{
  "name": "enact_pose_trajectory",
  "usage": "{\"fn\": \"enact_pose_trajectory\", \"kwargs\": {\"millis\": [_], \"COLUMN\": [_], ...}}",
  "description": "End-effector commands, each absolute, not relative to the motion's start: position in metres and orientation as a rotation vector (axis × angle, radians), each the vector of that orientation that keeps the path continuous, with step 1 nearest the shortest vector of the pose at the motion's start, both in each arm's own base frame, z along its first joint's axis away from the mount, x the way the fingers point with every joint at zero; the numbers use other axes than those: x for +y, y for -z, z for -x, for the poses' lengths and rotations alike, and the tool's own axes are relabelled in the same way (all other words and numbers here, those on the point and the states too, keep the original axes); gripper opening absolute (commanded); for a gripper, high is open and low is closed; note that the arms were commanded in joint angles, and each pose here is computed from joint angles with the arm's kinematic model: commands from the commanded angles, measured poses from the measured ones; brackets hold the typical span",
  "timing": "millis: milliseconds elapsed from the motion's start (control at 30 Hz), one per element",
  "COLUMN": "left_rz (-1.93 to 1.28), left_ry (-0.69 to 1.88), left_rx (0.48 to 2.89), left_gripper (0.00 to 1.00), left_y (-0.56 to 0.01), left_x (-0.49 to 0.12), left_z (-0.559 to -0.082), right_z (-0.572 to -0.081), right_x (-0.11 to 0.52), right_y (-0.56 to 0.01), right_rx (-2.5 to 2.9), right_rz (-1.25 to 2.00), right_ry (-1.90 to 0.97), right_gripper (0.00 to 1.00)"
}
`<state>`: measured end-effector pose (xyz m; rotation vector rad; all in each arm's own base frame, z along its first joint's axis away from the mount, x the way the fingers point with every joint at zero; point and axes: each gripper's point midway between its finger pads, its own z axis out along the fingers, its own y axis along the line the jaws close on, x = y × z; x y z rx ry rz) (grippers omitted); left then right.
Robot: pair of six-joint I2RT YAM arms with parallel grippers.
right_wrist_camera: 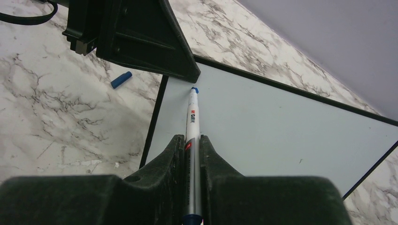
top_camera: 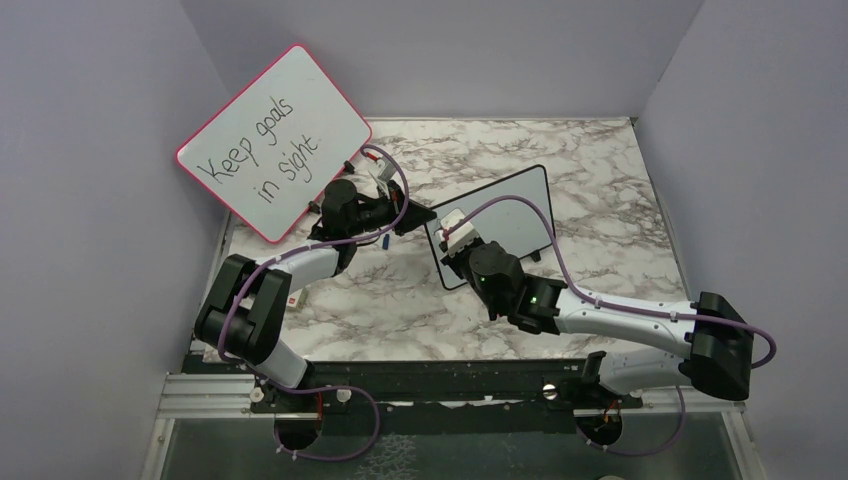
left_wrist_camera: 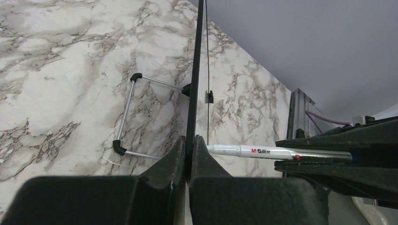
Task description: Write a sentence on the whiteboard
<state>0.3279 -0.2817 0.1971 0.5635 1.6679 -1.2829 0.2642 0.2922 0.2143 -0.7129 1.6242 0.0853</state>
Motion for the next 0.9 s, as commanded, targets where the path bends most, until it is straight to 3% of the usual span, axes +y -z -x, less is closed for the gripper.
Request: {"fn": "enact_pose_trajectory", "kwargs": {"millis": [0,867], "left_rz": [-0.61,-0.609], "left_ry": [1.307,1.306], "left_rx": [1.651,1.65], "left_gripper": [0.0,0.0], "left_y": [-0.2,-0.2], "left_x": [-0.286,-0.286], "left_z": [-0.319,-0.319], "right_z": [-0.262,-0.253], "right_x": [0.305,0.295], "right_y": [-0.219,-0.198], "right_rx": [1.613,1.693], "right_rz": [0.751,0.827], "right_ry": [-0.124,-0.094], "right_gripper": [0.01,0.01]}}
